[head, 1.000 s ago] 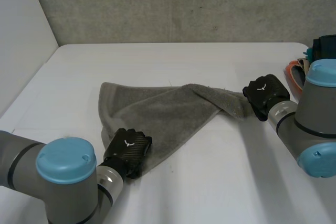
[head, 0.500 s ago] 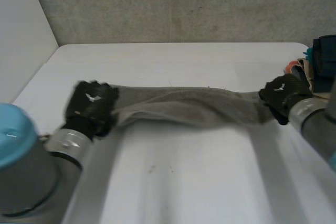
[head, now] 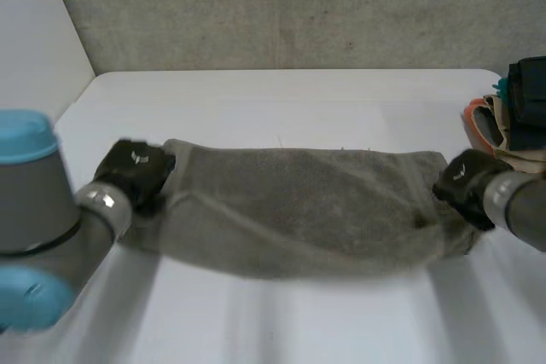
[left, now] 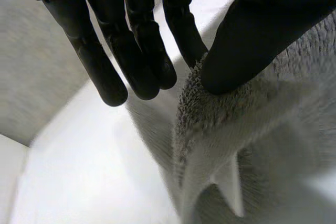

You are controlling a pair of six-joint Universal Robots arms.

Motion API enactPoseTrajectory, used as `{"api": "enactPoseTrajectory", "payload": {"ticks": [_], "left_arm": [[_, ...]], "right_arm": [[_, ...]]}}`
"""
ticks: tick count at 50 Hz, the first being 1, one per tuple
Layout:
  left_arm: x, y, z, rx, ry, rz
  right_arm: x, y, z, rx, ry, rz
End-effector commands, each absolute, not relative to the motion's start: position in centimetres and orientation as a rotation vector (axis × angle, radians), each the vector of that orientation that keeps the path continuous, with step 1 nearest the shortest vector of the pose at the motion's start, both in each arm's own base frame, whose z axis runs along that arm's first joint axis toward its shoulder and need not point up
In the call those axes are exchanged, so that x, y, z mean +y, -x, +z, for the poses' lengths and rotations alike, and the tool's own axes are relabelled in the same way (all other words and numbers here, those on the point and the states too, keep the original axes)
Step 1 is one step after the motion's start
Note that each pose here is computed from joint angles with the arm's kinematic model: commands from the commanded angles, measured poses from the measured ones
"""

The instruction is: Fold the laundry.

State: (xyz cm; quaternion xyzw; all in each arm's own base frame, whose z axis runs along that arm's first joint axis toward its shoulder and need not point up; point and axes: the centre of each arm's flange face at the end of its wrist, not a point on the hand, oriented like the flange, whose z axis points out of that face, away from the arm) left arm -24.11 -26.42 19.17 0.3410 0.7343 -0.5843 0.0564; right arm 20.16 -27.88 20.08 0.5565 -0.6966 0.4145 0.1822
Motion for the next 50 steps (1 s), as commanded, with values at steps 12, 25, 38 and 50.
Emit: {"api": "enactPoseTrajectory", "payload": {"ticks": [12,25,38,50], "left_arm": [[-40.2,25.9,40.7,0.876,-0.296,-2.693],[-40.5,25.2,30.3,1.375,-0.470,-2.536],[-35.8,24.9,17.1,1.844,-0.818,-2.215],[-24.3,19.2,17.5,2.355,-0.950,-1.595]], "right_arm": [[-39.6,-25.6,39.0,-0.963,-0.617,2.330],[-38.6,-27.9,31.3,-1.216,-0.850,2.257],[-36.9,-26.9,17.5,-1.776,-1.183,1.847],[-28.8,-20.2,18.1,-2.170,-1.374,1.261]]}}
